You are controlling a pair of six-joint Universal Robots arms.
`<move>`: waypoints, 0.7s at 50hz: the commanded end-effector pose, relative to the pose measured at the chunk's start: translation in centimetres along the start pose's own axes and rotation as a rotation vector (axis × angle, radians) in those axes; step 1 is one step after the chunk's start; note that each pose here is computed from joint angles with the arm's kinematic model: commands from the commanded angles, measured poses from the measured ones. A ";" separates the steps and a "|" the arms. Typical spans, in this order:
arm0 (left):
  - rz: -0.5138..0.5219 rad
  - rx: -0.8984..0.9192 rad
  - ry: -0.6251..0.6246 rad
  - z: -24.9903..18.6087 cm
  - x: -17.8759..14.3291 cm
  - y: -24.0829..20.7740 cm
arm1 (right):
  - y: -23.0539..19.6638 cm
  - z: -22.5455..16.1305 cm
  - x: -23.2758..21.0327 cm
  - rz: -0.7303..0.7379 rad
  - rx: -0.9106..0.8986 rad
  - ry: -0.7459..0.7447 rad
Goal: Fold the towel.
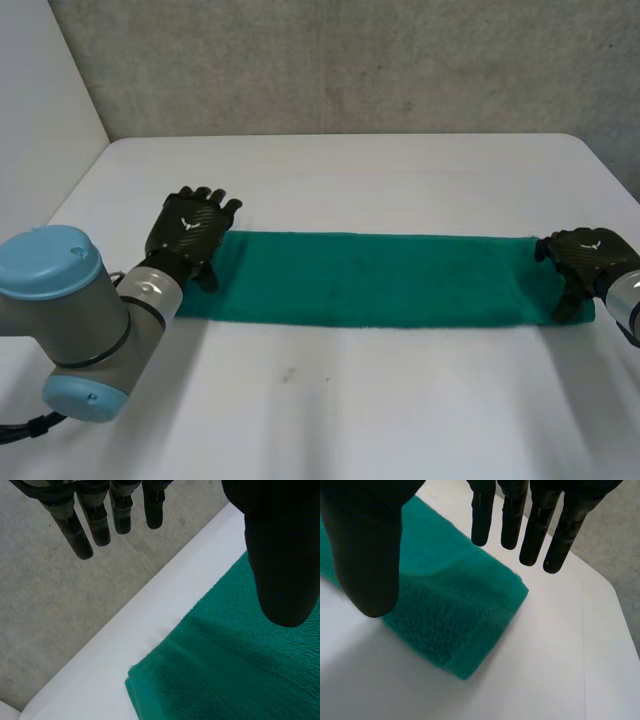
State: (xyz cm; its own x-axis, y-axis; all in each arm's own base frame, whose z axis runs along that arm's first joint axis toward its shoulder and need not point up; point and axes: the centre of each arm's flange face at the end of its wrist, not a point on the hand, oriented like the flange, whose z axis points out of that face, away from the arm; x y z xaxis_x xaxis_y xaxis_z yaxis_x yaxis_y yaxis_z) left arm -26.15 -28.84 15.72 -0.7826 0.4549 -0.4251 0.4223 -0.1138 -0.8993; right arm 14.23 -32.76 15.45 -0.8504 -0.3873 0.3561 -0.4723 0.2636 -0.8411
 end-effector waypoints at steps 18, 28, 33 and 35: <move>-0.013 -0.018 -0.005 -0.1 -0.2 0.5 | 2.6 3.1 11.0 -0.105 -0.096 0.345; -0.014 -0.016 -0.013 -1.3 -0.6 -0.2 | -2.8 3.6 9.2 -0.364 0.022 0.335; -0.014 -0.010 -0.019 -1.7 -0.8 -0.6 | -7.8 3.1 2.1 -0.412 0.198 0.199; -0.013 -0.005 -0.023 -1.8 -1.0 -0.8 | -10.0 2.0 -2.5 -0.448 0.294 0.099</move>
State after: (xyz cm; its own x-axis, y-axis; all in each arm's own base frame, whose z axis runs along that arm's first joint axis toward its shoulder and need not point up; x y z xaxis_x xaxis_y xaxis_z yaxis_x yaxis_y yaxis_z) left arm -25.06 -27.84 16.52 -0.7957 0.4419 -0.4142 0.4168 -0.0967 -0.9038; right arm 11.04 -39.98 20.38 -0.6492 -0.1693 0.7416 -0.7590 0.0794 -0.6463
